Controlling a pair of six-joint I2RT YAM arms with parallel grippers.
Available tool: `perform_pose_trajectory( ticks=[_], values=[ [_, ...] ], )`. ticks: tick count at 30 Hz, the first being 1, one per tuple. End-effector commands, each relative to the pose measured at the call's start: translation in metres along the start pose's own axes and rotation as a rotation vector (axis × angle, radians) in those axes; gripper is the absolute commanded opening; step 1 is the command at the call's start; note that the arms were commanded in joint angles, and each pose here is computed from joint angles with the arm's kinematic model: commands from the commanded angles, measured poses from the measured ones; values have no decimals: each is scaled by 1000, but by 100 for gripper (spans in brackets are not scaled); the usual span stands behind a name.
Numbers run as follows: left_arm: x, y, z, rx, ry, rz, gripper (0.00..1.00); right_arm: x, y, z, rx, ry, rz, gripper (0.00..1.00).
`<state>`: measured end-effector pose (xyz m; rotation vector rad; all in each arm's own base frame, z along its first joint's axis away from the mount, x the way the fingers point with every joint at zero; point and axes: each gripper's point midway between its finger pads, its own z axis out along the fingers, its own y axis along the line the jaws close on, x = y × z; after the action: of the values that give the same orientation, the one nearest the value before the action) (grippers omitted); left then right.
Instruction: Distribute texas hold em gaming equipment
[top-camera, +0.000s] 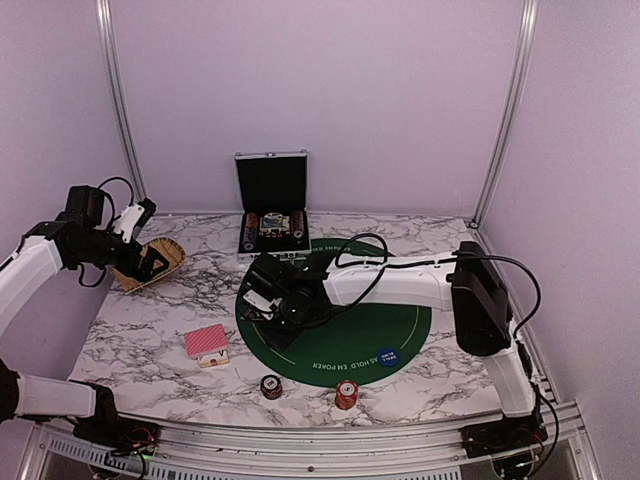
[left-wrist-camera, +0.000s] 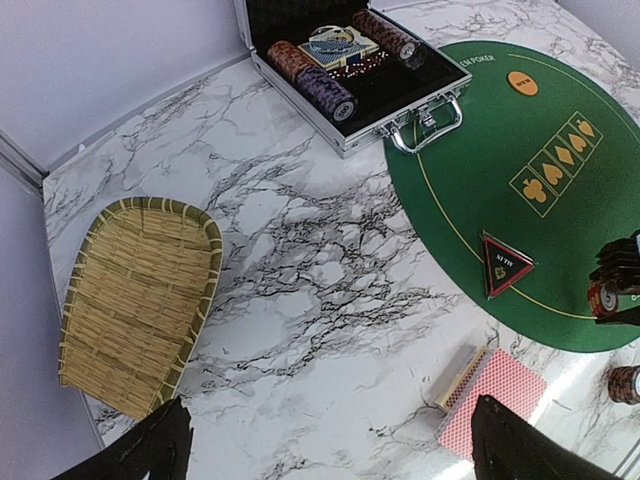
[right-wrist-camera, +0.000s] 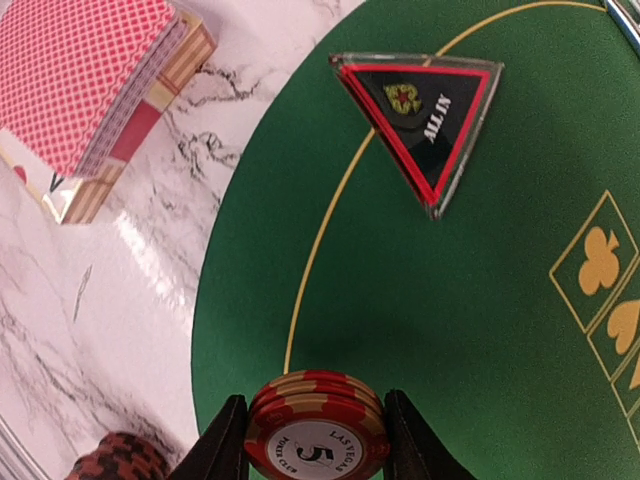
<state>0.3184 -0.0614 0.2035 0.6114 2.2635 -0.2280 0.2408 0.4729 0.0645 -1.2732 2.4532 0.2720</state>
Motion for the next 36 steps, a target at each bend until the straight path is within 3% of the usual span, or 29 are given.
perform_pose_trajectory(
  ticks=[1,19,21,26,28,32,36],
  values=[
    [-4,-4,-7,20,-11,-2,99,-35,-5,12,-22,-72,10,0],
    [-6,-6,-7,31,-15,-6,99,-36,-22,52,-30,-56,49,2],
    [-6,-6,-8,29,-15,-4,99,-32,-22,53,-29,-46,48,9],
    [-6,-6,-9,32,-19,-3,99,-34,-25,46,-18,-55,45,47],
    [-6,-9,-10,43,-24,1,99,-41,-28,37,-5,-79,44,58],
    [-6,-9,-11,39,-25,2,99,-57,-33,13,19,-123,41,67],
    [-6,-8,-12,33,-27,4,99,-67,-39,-19,46,-166,47,68]
  ],
)
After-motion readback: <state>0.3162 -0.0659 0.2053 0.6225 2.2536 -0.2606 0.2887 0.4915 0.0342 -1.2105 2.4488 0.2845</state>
